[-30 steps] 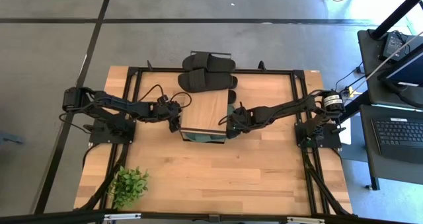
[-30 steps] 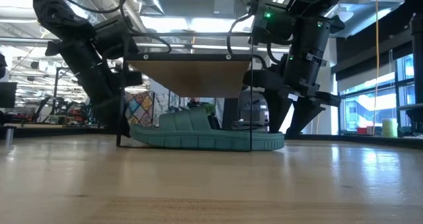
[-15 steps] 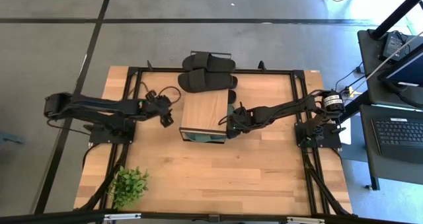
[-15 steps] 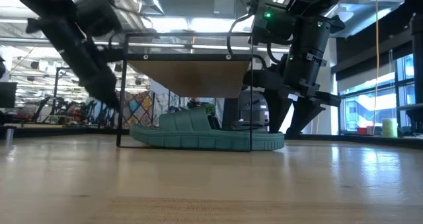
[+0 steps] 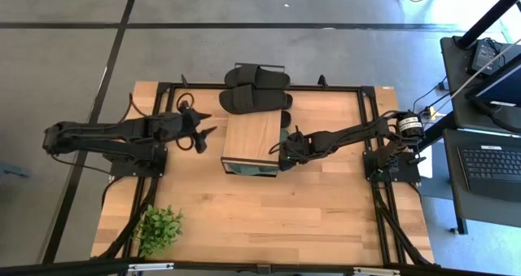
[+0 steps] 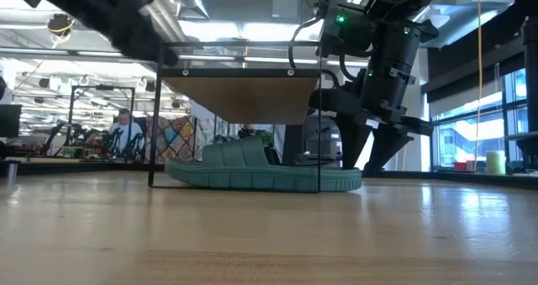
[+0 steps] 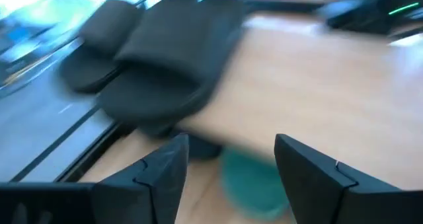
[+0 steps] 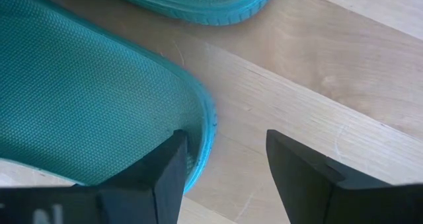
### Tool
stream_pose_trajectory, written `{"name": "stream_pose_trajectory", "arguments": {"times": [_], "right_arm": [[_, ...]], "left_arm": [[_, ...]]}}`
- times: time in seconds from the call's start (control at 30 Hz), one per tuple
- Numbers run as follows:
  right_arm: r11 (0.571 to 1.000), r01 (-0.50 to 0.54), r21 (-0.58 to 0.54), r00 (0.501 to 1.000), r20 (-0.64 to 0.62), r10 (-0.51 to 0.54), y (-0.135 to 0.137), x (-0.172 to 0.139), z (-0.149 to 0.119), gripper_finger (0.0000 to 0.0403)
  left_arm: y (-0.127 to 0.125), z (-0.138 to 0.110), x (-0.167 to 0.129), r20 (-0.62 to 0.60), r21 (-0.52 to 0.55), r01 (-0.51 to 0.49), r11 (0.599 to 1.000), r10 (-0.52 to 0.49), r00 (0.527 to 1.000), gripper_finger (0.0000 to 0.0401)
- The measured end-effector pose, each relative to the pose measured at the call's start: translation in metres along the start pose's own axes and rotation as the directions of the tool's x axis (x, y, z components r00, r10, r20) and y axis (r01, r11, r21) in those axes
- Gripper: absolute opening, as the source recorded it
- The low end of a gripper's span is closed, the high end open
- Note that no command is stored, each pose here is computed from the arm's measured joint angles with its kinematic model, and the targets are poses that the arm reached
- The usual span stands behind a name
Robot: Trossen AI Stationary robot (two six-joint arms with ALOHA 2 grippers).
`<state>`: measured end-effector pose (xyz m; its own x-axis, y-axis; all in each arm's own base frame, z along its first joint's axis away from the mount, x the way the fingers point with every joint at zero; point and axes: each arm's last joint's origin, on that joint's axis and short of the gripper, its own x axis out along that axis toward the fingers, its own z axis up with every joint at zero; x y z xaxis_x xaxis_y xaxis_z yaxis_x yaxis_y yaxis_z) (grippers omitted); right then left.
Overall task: Pick and place slides into the shelf
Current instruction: Put the green slipper under the shelf
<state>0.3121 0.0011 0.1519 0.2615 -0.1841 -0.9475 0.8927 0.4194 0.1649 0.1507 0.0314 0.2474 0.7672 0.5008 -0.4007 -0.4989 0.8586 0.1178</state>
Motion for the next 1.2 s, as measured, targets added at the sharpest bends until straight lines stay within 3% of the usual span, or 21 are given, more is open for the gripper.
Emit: {"name": "stream_pose_trajectory", "arguments": {"times": [0.13,0.2,0.6,1.2], "right_arm": [[1.000,-0.001,0.000,1.000,0.001,0.001,0.000,0.000,0.000,0.0204],[1.000,-0.002,0.001,1.000,0.001,0.002,0.000,0.000,0.000,0.0204],[1.000,-0.010,0.000,1.000,-0.009,0.010,0.000,0.000,0.000,0.0204],[1.000,-0.014,0.020,1.000,-0.026,0.015,-0.001,-0.003,0.000,0.0204]], "left_arm": [[-0.010,0.009,0.001,0.085,0.026,0.174,0.984,-0.175,0.981,0.0217],[-0.015,0.010,0.007,0.085,0.036,0.198,0.980,-0.200,0.976,0.0217],[-0.034,-0.003,0.045,-0.052,0.074,0.199,0.977,-0.196,0.979,0.0217],[-0.036,-0.010,0.051,-0.117,0.077,0.197,0.977,-0.188,0.975,0.0217]]}}
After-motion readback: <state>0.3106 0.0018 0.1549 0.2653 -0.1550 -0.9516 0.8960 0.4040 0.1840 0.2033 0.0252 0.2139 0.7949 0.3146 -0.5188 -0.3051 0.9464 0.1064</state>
